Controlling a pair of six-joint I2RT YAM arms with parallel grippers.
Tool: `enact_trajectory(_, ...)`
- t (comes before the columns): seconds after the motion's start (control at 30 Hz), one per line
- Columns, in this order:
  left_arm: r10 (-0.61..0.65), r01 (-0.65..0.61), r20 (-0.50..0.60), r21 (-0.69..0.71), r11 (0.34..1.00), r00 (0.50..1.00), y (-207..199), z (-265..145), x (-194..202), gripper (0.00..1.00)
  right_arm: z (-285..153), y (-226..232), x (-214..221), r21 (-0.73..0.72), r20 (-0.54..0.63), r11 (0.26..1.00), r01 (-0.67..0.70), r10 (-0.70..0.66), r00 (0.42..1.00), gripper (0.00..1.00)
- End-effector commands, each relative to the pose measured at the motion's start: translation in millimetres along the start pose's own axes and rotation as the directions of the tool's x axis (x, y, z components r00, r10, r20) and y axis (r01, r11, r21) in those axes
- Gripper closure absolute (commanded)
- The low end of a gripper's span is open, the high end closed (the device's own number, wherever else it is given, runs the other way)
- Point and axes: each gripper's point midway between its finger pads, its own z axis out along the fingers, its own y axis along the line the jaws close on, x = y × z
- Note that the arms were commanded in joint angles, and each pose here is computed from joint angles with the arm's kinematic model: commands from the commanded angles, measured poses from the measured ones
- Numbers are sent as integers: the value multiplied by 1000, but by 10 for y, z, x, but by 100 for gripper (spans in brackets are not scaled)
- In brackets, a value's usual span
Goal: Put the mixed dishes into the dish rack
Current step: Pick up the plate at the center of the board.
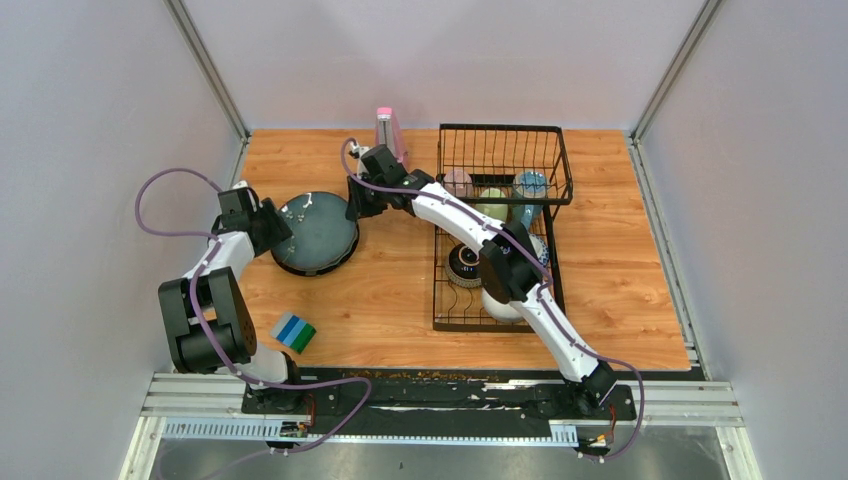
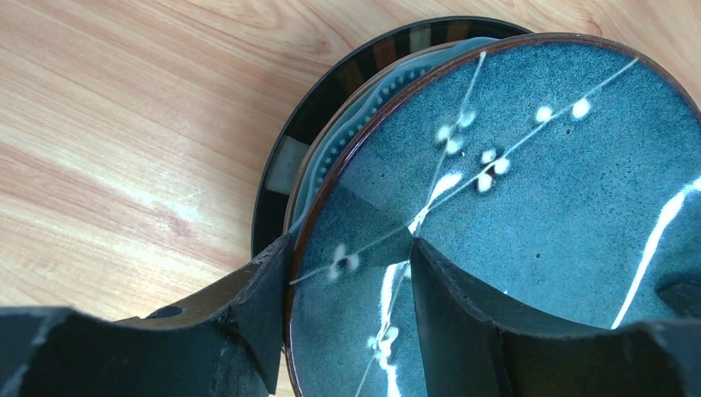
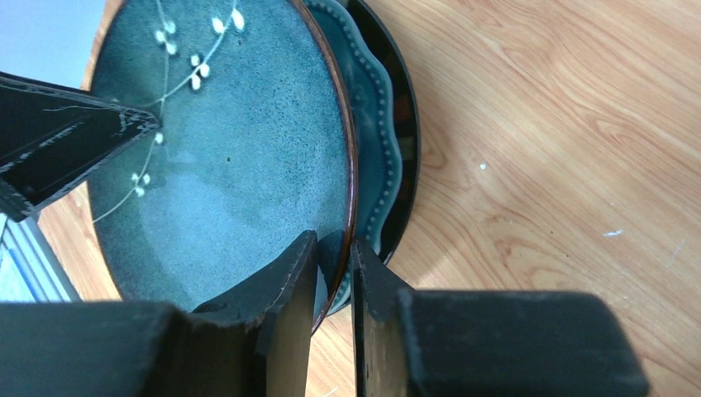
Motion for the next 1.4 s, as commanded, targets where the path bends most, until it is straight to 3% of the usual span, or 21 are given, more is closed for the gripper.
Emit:
enact_trajectory(0.0, 46, -67, 110, 185, 980, 993, -488, -157, -366, 42, -407, 727, -538, -148, 160, 988, 41, -17, 987, 80)
enact_trajectory(0.23, 51, -74, 87, 296, 952, 995, -668, -117, -309, 47, -455, 694, -579, -121, 181, 992, 23, -1, 983, 77)
enact_trajectory(0.73, 41, -29, -37, 280, 960, 998, -565, 145, -12, 45, -404, 546, -469, -78, 170, 996, -38, 51, 984, 69)
enact_trajectory(1.37, 44, -17, -90, 285, 959, 995, -549, 239, 198, 51, -304, 457, -377, -145, 94, 976, -160, 175, 980, 41)
